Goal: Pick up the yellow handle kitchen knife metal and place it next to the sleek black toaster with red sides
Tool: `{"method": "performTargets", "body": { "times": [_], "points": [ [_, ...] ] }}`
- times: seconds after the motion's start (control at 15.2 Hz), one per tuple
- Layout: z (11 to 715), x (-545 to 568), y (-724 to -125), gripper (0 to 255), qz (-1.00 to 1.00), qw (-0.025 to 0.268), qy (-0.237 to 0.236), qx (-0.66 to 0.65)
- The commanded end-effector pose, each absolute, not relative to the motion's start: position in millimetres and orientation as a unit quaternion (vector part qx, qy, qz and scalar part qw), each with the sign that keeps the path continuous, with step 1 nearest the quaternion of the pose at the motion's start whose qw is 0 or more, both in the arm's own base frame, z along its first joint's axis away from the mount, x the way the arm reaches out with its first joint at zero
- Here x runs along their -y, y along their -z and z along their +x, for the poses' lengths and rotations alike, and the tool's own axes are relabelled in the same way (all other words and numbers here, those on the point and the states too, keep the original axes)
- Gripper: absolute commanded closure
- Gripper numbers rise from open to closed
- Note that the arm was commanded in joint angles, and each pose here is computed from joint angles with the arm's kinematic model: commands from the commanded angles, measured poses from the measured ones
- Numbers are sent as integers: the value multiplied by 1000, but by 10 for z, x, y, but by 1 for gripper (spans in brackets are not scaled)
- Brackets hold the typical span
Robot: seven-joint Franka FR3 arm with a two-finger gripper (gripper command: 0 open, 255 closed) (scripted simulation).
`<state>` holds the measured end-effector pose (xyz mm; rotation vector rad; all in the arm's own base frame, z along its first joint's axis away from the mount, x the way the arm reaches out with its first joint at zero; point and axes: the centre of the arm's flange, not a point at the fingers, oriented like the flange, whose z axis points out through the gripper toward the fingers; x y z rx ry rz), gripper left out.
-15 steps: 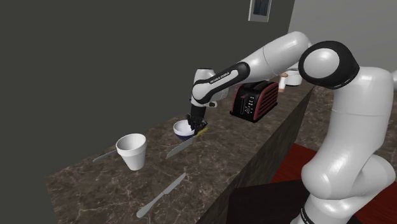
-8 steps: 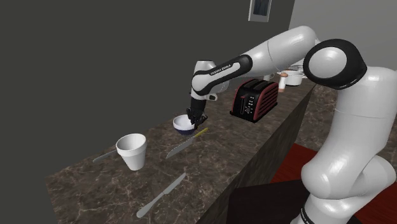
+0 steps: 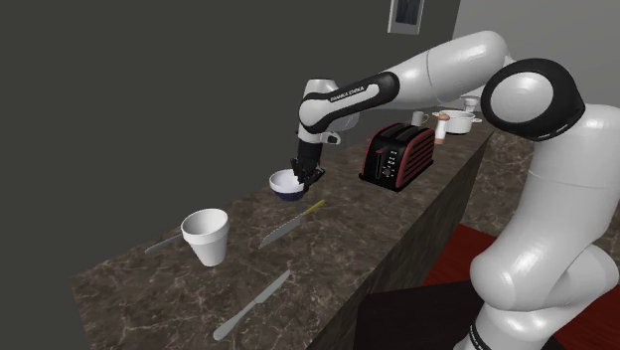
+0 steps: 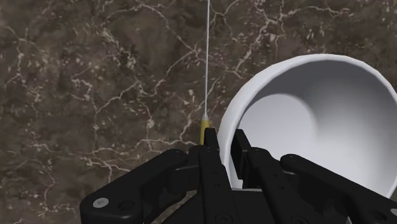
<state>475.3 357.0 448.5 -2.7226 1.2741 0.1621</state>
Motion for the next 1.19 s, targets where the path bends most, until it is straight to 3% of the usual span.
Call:
{"method": "performTargets", "body": {
  "times": [0.0,1.12],
  "points": [
    [4761,-3571,-4592,255,-902,66,-54,-422],
    [4761,-3571,-5490,255,-902,66,-54,-422]
  ]
}}
